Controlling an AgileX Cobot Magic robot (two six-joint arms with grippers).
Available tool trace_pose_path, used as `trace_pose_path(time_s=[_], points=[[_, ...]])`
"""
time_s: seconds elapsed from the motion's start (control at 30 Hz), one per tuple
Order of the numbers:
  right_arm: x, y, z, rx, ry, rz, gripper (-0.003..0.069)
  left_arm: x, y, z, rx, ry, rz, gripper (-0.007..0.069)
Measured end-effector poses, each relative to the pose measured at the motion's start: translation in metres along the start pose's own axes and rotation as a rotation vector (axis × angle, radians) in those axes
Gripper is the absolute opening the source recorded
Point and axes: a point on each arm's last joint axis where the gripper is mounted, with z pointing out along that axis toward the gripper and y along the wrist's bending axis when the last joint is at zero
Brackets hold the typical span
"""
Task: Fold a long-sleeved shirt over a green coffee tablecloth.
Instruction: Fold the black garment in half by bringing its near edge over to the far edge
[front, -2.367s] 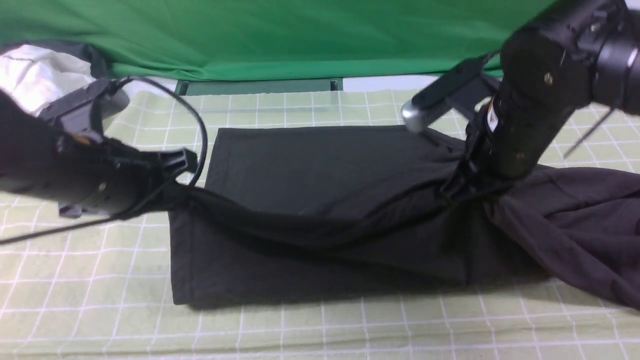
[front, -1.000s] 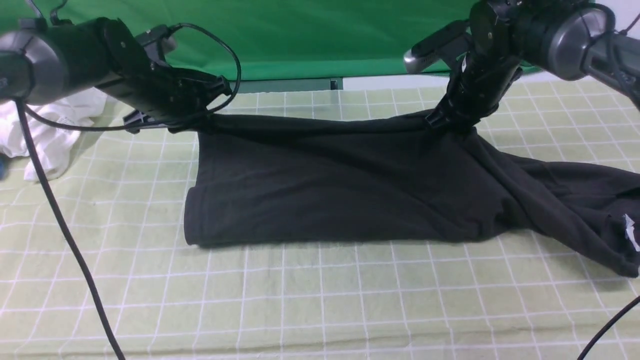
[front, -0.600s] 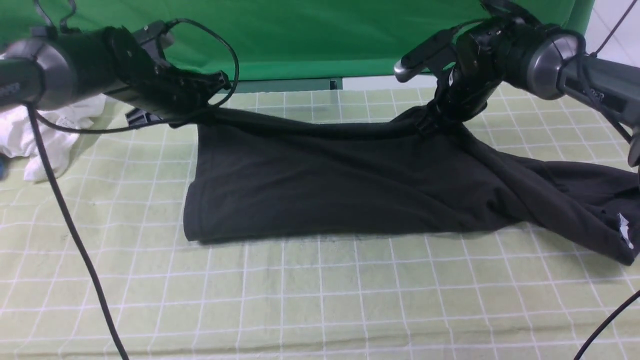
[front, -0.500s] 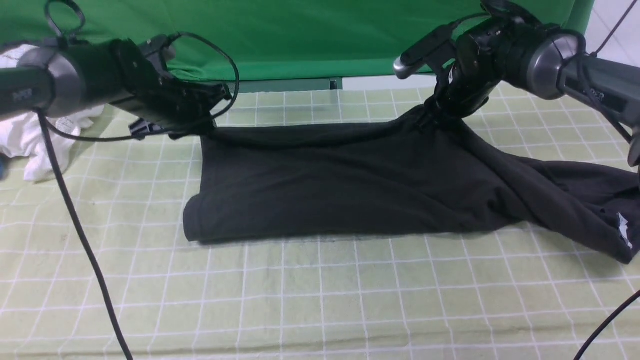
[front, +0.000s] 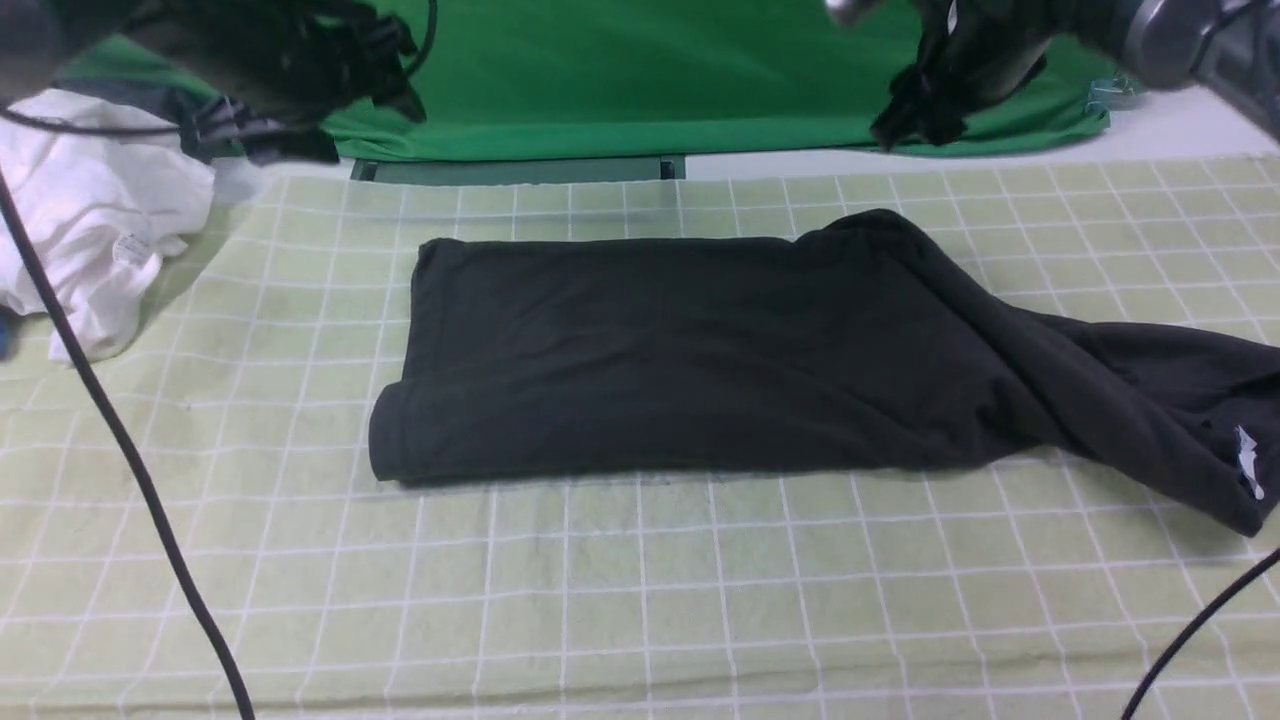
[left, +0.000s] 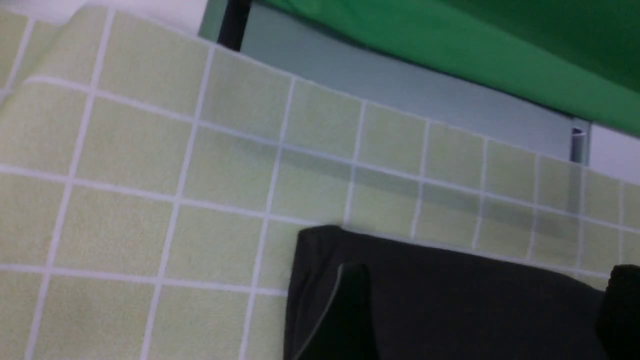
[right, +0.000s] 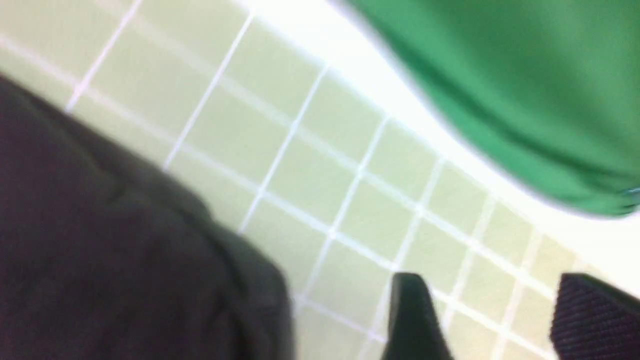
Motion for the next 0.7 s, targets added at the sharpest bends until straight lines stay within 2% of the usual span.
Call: trace_pose_path(time_s=[0.1, 0.13, 0.3, 0.33, 0.43, 0.57, 0.6, 0.63, 0.7], points=[[0.001, -0.010, -0.022, 0.016, 0.044, 0.006, 0.0441, -0.003, -0.004, -0.006, 0.008, 0.015, 0.013, 0.0610], [0.003, -0.013, -0.028, 0.020, 0.072, 0.009, 0.0430, -0.002, -0.004, -0.007, 0.006, 0.026, 0.016, 0.0606], [0.021, -0.034, -0.041, 0.034, 0.198, 0.076, 0.0294, -0.001, -0.006, -0.007, 0.023, 0.040, 0.004, 0.0573], [0.028, -0.043, -0.043, 0.043, 0.218, 0.116, 0.0247, -0.001, -0.007, -0.007, 0.032, 0.040, -0.003, 0.0565], [0.053, -0.062, -0.046, 0.046, 0.284, 0.224, 0.0185, 0.000, -0.008, -0.007, 0.045, 0.055, 0.005, 0.0545], [0.096, -0.073, -0.045, -0.002, 0.397, 0.315, 0.0214, 0.002, -0.008, -0.008, 0.052, 0.078, 0.017, 0.0530], [0.125, -0.074, -0.049, -0.046, 0.473, 0.373, 0.0261, 0.004, -0.009, -0.008, 0.057, 0.094, 0.028, 0.0524], [0.129, -0.074, -0.046, -0.053, 0.487, 0.378, 0.0274, 0.004, -0.009, -0.008, 0.057, 0.098, 0.029, 0.0523], [0.167, -0.067, -0.046, -0.116, 0.585, 0.443, 0.0349, 0.006, -0.009, -0.008, 0.062, 0.117, 0.048, 0.0518]])
